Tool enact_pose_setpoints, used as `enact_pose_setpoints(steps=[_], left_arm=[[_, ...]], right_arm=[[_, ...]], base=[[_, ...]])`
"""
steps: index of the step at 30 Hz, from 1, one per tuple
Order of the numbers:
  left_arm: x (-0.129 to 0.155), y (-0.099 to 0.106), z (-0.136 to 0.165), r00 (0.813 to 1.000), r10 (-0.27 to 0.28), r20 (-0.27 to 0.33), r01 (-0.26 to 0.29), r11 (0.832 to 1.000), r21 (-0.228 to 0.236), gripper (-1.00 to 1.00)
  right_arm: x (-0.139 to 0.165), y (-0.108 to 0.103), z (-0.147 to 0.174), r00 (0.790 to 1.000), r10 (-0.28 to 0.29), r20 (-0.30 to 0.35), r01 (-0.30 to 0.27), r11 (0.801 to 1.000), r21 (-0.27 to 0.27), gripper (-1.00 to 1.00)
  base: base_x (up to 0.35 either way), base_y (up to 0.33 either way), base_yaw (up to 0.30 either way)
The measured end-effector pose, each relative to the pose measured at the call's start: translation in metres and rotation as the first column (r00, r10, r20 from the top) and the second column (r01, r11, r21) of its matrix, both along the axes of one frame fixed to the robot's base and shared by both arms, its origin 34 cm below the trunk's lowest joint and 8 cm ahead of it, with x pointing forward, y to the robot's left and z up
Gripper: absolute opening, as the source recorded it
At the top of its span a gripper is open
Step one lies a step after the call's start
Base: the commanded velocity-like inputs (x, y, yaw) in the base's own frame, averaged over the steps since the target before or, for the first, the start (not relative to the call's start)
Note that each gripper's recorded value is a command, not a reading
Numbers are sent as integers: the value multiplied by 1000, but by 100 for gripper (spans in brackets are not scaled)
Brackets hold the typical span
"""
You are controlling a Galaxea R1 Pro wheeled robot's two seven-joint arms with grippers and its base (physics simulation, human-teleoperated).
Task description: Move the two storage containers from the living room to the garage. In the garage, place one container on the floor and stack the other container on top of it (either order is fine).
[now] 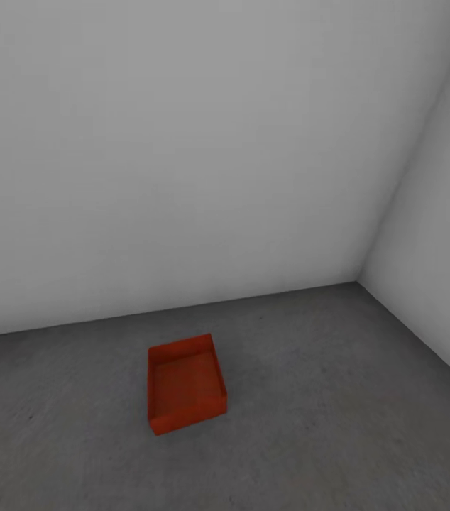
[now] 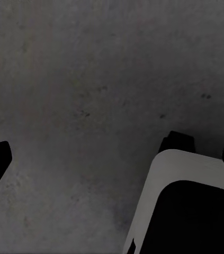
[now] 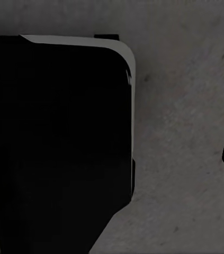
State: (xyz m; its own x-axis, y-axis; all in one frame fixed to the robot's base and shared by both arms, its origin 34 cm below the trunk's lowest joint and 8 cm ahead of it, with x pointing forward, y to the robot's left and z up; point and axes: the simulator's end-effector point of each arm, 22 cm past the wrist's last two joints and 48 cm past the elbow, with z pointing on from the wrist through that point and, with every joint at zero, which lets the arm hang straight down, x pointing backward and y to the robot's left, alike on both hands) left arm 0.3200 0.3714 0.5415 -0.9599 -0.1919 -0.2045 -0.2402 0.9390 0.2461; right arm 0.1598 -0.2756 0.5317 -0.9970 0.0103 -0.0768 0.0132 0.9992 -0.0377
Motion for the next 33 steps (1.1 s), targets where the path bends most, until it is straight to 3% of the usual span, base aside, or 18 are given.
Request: enact_pose_setpoints(steps=[33], left_arm=[[19,0,10,999,0,52,0,1000,0,100]], right_arm=[[20,2,2,999,6,52,-6,1000,4,100]], base=[[0,0,-17]])
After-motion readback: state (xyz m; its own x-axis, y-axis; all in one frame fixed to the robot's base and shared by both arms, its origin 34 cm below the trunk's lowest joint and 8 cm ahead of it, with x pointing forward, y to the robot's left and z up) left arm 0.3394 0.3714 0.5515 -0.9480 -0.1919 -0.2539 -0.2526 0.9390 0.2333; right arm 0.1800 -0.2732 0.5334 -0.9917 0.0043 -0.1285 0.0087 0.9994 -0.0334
